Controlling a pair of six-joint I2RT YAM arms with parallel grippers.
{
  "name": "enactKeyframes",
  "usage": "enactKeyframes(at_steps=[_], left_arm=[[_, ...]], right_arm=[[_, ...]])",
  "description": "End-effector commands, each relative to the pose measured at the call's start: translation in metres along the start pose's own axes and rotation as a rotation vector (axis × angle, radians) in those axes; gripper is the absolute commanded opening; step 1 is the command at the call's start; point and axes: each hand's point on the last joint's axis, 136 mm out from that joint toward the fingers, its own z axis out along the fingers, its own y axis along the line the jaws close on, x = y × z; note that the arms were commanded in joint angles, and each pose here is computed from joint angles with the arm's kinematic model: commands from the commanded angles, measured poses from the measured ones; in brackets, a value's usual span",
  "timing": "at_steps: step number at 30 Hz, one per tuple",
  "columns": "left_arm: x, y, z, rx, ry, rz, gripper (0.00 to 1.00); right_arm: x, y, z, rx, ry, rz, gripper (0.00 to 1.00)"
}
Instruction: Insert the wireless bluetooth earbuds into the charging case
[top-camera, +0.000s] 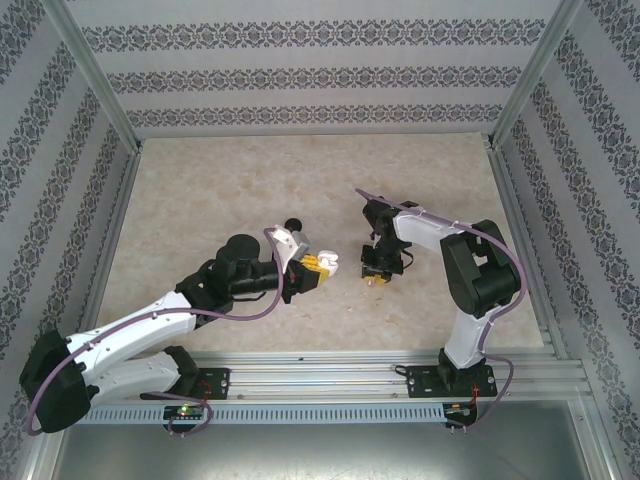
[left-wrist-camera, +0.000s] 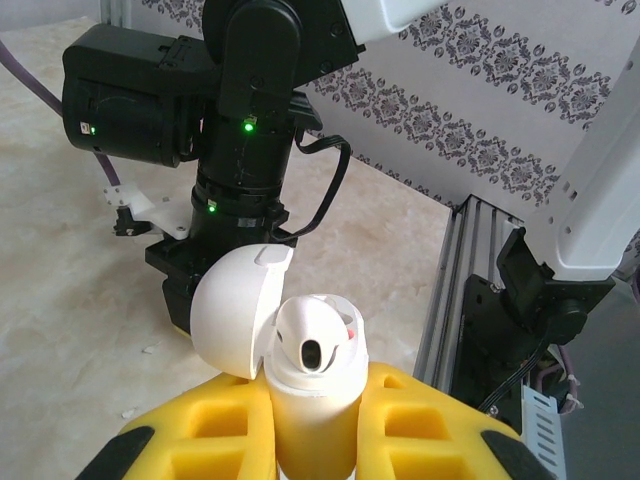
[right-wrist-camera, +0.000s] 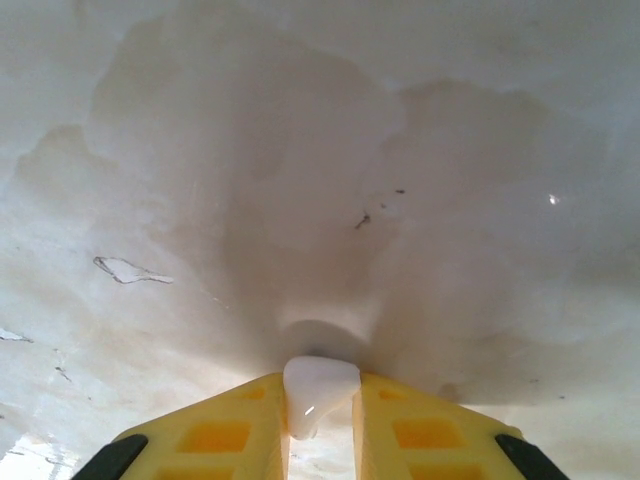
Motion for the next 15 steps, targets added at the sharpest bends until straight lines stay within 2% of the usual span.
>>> enactKeyframes(at_steps=[1,7,15], left_arm=[[-0.023,-0.007,-0.001,0.034,-0.064,0.010,0.00],[-0.027,-0.008,-0.001,0.036,-0.077,0.021,0.00],[-0.039,-0.012,0.001,0.058,-0.111,0.081,0.00]], right_arm=[[-0.011,0.024,-0.008,-0.094,-0.072,-0.072,0.20],[-0.008,0.029,-0.040,-0.117,-0.145,-0.100,0.20],[0.003,0.040,-0.110,-0.185,-0.312,-0.135,0.17]])
